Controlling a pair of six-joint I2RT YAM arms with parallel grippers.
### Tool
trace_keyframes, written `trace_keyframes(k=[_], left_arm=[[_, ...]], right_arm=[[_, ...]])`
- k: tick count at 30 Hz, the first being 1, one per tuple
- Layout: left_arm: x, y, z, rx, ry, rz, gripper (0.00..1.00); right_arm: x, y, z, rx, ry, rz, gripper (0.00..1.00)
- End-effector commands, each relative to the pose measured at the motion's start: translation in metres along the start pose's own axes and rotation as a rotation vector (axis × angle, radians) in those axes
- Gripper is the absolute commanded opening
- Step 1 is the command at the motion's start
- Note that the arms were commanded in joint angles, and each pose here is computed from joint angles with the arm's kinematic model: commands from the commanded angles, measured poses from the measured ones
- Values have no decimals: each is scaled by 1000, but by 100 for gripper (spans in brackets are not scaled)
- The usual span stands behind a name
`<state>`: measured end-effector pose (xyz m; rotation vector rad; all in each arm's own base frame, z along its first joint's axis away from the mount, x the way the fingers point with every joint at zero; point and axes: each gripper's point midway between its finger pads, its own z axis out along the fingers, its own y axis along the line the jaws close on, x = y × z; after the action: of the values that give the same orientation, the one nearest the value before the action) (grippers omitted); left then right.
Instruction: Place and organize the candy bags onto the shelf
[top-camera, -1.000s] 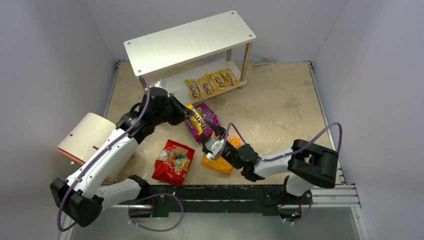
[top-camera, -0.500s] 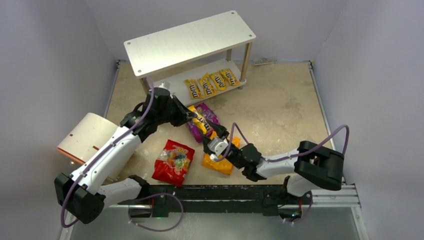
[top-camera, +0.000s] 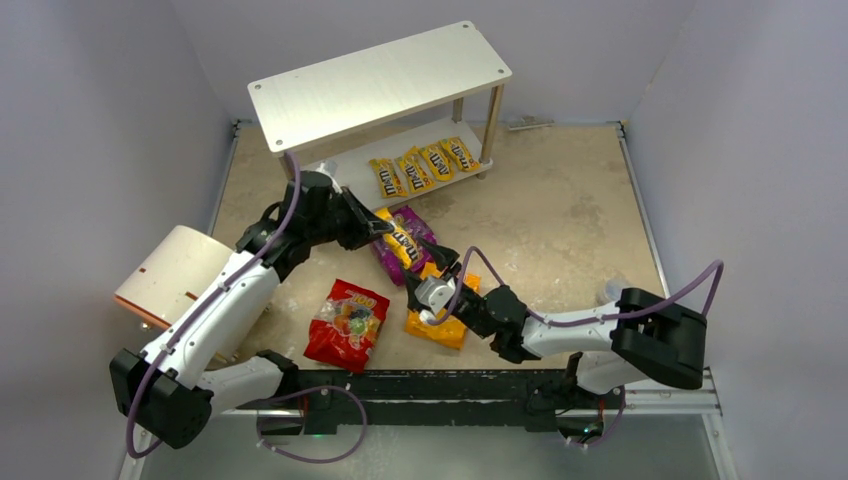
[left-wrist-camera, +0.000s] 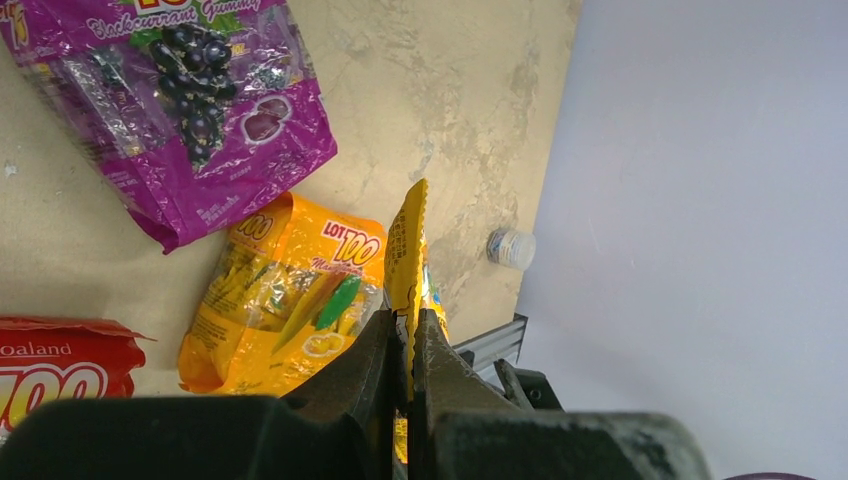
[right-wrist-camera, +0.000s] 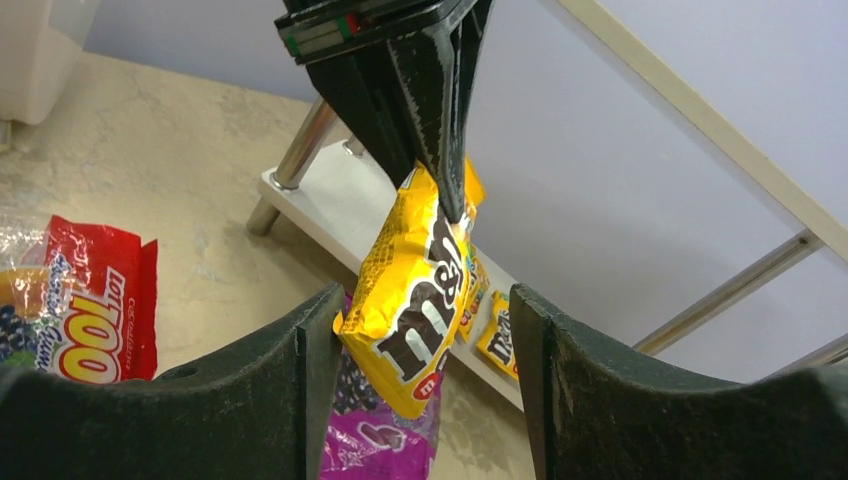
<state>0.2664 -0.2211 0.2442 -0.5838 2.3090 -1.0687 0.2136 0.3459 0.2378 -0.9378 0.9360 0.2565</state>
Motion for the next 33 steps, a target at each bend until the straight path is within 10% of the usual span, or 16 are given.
trace_keyframes(k=[1, 33], left_arm=[[-2, -15, -3, 75, 11, 24, 0], [4, -21, -1, 129, 73, 57, 0]], right_arm=[[-4, -6, -3, 13, -1, -29, 64], [-10, -20, -6, 70, -24, -80, 33]])
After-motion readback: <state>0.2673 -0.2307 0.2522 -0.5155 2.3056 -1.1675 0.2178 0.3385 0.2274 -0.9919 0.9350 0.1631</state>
